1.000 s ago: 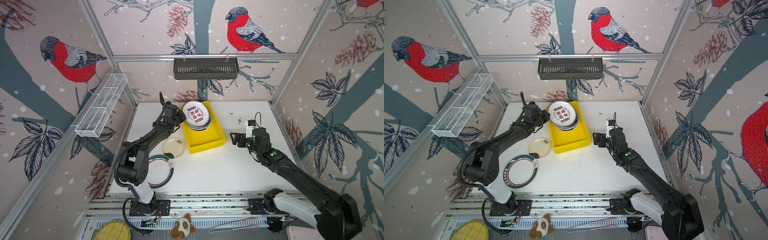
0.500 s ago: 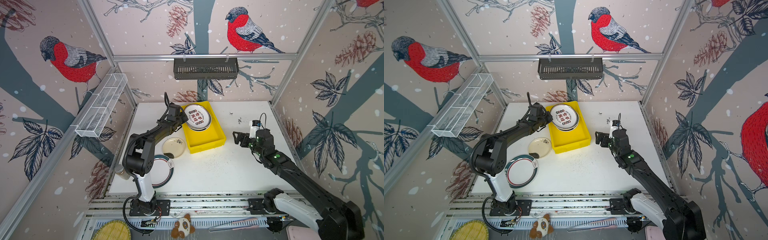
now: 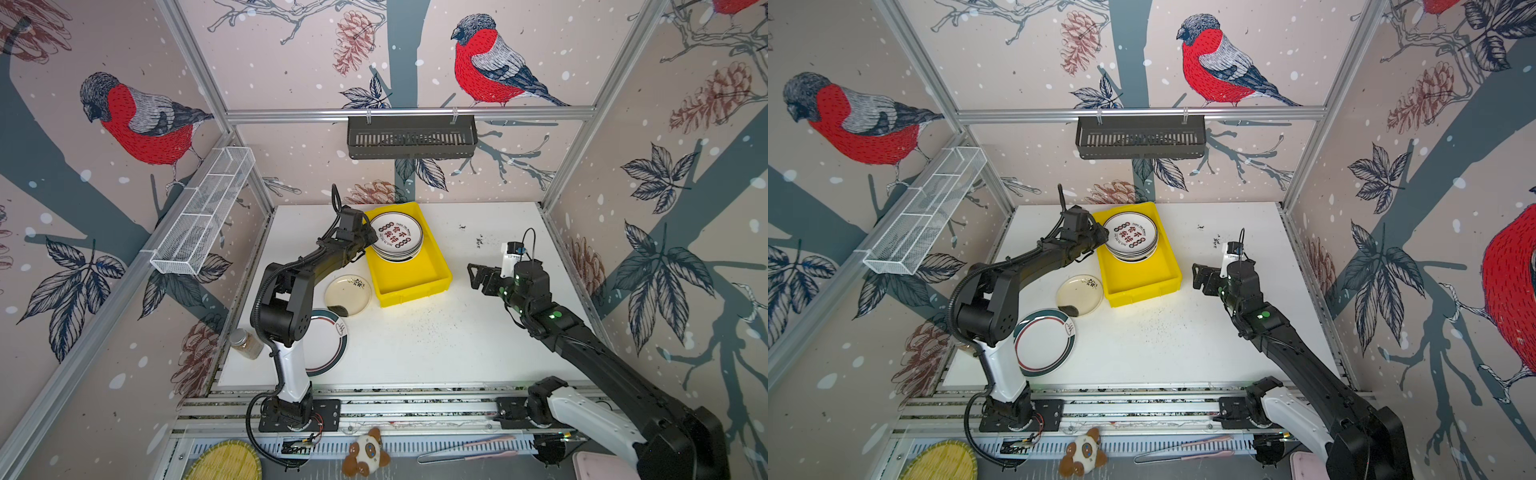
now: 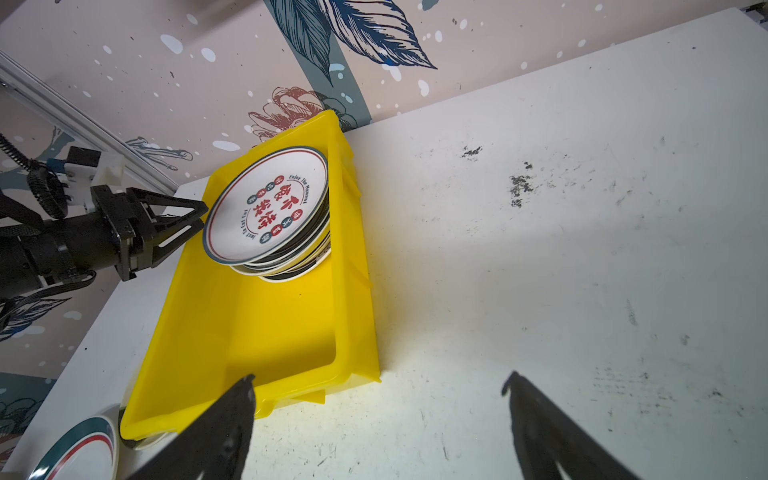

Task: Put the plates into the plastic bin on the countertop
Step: 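Release the plate onto the stack and withdraw the left gripper, then move the right gripper to the green-and-red-rimmed white plate near the robot, then close the right gripper on the green-and-red-rimmed plate edge, then lift the green-and-red-rimmed plate with the right gripper onto the bin stack, then release the plate onto the stack and withdraw the right gripper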

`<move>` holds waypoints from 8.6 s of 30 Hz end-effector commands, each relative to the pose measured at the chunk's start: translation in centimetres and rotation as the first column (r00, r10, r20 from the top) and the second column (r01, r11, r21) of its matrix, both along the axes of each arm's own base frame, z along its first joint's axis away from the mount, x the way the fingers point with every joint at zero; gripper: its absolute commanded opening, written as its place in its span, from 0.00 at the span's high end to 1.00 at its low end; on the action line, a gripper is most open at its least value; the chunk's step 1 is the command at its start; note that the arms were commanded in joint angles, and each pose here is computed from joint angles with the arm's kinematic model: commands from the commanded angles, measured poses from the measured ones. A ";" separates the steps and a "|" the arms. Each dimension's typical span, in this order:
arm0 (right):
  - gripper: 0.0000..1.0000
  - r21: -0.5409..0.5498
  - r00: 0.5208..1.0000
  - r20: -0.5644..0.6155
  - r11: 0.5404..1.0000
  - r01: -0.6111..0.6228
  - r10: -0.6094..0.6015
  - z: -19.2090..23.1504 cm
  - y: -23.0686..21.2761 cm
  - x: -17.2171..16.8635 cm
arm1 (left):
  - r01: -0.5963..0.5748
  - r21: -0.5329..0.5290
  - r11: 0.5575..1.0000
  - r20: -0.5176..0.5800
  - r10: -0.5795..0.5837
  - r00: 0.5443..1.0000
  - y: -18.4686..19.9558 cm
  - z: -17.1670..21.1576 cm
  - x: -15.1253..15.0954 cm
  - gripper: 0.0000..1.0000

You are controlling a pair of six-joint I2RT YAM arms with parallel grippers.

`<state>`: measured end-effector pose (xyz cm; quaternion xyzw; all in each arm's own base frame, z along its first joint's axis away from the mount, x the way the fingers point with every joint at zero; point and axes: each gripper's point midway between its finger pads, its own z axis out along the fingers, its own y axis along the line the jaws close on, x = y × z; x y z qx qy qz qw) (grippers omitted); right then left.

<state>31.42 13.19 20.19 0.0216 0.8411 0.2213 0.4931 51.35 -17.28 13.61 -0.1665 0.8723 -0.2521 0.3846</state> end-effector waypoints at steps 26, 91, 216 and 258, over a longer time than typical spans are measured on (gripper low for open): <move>0.02 0.024 0.948 0.034 0.948 -0.316 0.315 0.3 6.9 -1.4 | -0.097 0.189 0.977 0.114 0.076 0.991 5.9 6.5 -8.9 0.02; 0.44 0.212 0.432 -0.411 0.545 -0.811 0.803 -13.2 35.3 -11.5 | -0.287 0.038 0.957 0.145 0.279 0.949 15.9 3.0 -18.4 0.03; 1.00 0.205 0.986 -0.099 0.972 -0.115 0.138 -1.1 17.4 22.1 | -0.167 0.042 0.985 0.239 0.153 0.959 13.6 6.9 -16.9 0.03; 0.13 0.200 0.948 0.188 0.934 -0.295 0.259 8.0 11.6 7.6 | -0.107 0.147 0.983 -0.006 0.109 0.994 12.6 -1.9 -20.1 0.02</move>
